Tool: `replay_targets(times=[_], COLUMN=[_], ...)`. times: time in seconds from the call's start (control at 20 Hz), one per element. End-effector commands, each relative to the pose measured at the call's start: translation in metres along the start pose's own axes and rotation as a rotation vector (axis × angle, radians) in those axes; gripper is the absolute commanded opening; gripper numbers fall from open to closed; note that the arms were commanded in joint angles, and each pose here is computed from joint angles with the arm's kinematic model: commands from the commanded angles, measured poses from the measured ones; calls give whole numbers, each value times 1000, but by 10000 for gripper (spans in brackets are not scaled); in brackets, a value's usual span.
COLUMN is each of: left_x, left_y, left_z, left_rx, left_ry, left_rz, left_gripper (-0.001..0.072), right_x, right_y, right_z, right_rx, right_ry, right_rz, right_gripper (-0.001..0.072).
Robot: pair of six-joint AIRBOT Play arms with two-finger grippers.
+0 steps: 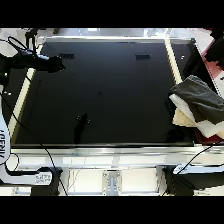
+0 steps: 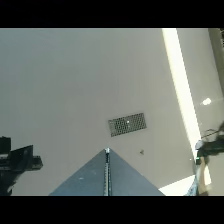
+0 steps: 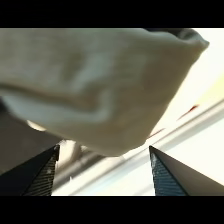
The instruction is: Fold the shirts.
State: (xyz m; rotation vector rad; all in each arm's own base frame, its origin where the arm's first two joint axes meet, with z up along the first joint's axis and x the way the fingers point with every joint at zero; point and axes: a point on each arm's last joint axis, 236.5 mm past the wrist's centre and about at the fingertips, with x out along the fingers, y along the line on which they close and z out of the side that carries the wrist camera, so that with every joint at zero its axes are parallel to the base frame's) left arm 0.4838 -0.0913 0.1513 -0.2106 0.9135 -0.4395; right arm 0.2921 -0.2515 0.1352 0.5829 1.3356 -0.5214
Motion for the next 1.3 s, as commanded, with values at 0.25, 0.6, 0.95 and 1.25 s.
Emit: replay_targets(times=[0.25, 0.6, 0.95, 1.25], left_x=[2, 7, 7, 7], left_y=[-25, -48, -49, -49], left_z=[13, 12, 9, 9], left_rx=[-19, -7, -6, -6], left_ry=[-52, -50, -38, -38], left_rz=[-82, -131, -135, -134], left_gripper=[16, 16, 16, 16], right_x=[-133, -8, -3, -4], right_y=[237, 353, 387, 389], right_z=[5, -103, -128, -130], right_rx=[-491, -1043, -1167, -1168], right_ry=[-446, -184, -237, -234], right_rz=[743, 509, 450, 463], right_gripper=[622, 622, 623, 623])
